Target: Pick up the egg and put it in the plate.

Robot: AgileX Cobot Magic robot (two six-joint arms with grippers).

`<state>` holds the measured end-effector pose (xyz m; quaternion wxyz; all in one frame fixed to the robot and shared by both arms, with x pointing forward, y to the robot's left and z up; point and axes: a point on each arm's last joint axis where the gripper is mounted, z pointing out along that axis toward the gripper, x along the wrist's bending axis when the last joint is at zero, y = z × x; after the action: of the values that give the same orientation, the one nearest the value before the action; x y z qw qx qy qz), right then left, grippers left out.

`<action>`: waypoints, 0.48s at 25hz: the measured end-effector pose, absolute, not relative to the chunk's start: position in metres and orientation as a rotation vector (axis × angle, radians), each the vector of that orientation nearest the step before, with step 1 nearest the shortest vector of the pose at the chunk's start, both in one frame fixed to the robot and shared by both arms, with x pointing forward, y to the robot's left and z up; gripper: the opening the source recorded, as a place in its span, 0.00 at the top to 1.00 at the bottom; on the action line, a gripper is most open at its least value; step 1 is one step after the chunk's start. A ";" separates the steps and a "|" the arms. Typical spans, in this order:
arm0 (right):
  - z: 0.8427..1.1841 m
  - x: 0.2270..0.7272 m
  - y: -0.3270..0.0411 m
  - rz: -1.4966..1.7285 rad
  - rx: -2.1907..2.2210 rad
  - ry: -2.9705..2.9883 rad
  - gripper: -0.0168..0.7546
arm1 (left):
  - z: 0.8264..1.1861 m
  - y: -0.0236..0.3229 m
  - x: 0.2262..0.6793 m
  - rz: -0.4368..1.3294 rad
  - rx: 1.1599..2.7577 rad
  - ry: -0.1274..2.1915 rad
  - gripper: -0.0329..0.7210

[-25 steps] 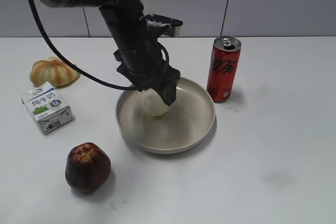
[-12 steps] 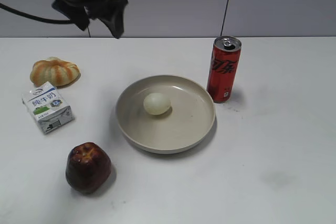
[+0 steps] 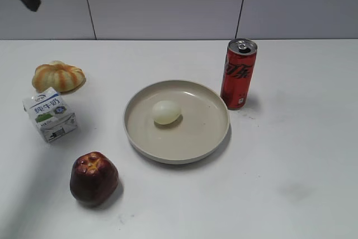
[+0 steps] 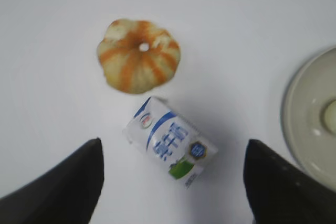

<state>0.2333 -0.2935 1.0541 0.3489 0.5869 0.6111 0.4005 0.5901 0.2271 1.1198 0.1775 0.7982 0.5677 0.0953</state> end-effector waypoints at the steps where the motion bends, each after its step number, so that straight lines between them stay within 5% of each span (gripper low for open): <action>1: 1.054 0.233 -0.294 1.038 1.521 1.584 0.35 | 1.116 0.236 0.583 0.260 2.257 1.641 0.15; 12: 1.054 0.233 -0.294 1.038 1.521 1.584 0.35 | 1.074 0.268 0.456 0.170 2.272 1.765 0.17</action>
<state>0.2333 -0.2935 1.0541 0.3489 0.5869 0.6111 0.4005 0.4558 0.2681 1.0738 0.1292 0.7817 0.6073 0.0584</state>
